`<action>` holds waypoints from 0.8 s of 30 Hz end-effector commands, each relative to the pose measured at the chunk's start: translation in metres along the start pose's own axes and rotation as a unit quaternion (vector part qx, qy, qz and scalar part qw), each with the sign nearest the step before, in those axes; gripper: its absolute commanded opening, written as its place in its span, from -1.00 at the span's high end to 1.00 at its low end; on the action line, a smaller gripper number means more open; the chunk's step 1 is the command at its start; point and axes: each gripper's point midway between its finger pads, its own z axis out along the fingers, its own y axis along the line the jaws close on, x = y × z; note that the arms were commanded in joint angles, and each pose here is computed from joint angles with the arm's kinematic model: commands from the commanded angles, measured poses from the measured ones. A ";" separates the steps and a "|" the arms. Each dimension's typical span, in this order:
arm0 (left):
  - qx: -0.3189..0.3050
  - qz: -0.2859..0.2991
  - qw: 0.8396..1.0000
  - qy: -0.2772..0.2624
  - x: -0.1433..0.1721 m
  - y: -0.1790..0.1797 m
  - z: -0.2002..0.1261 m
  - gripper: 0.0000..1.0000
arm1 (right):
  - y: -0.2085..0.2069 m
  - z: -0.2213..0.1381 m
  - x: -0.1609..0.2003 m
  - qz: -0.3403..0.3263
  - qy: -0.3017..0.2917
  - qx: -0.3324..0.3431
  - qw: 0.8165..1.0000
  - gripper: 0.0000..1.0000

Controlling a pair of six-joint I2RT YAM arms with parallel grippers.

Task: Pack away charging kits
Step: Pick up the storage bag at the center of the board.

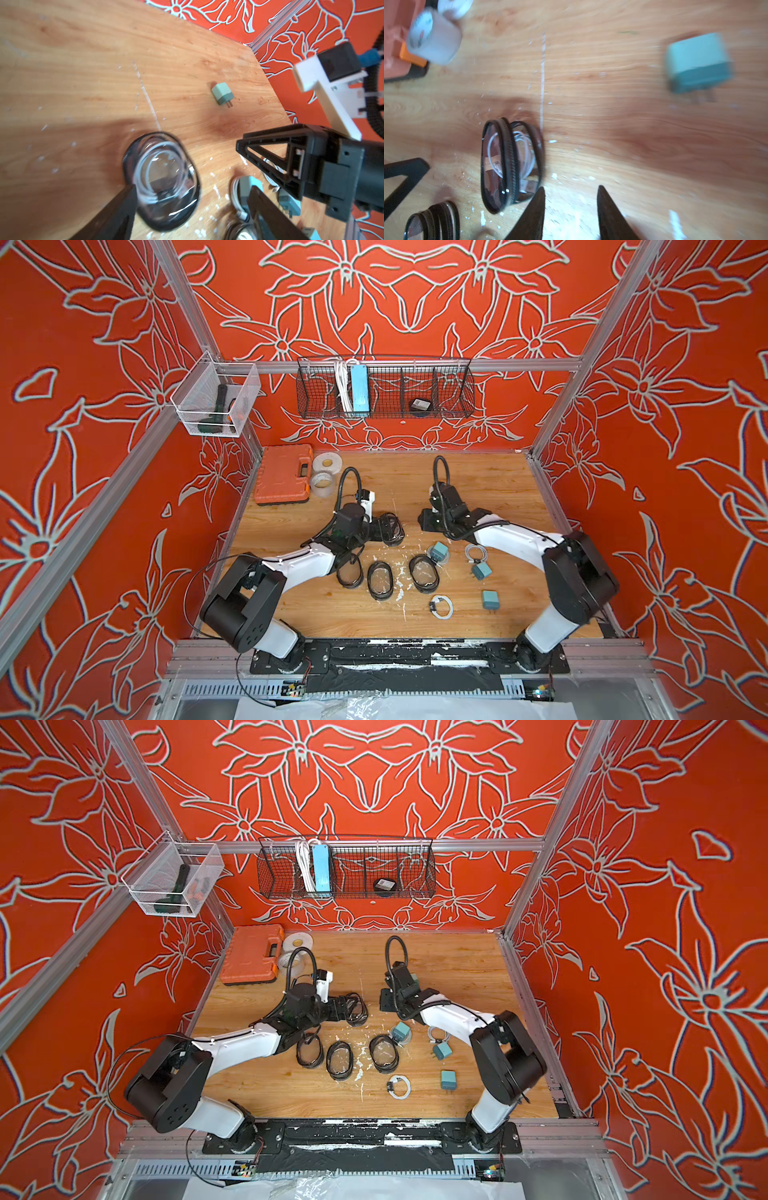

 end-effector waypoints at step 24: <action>-0.332 0.130 0.927 0.120 0.033 0.027 0.073 -0.22 | -0.058 -0.071 -0.008 0.057 -0.088 0.016 0.994 -0.03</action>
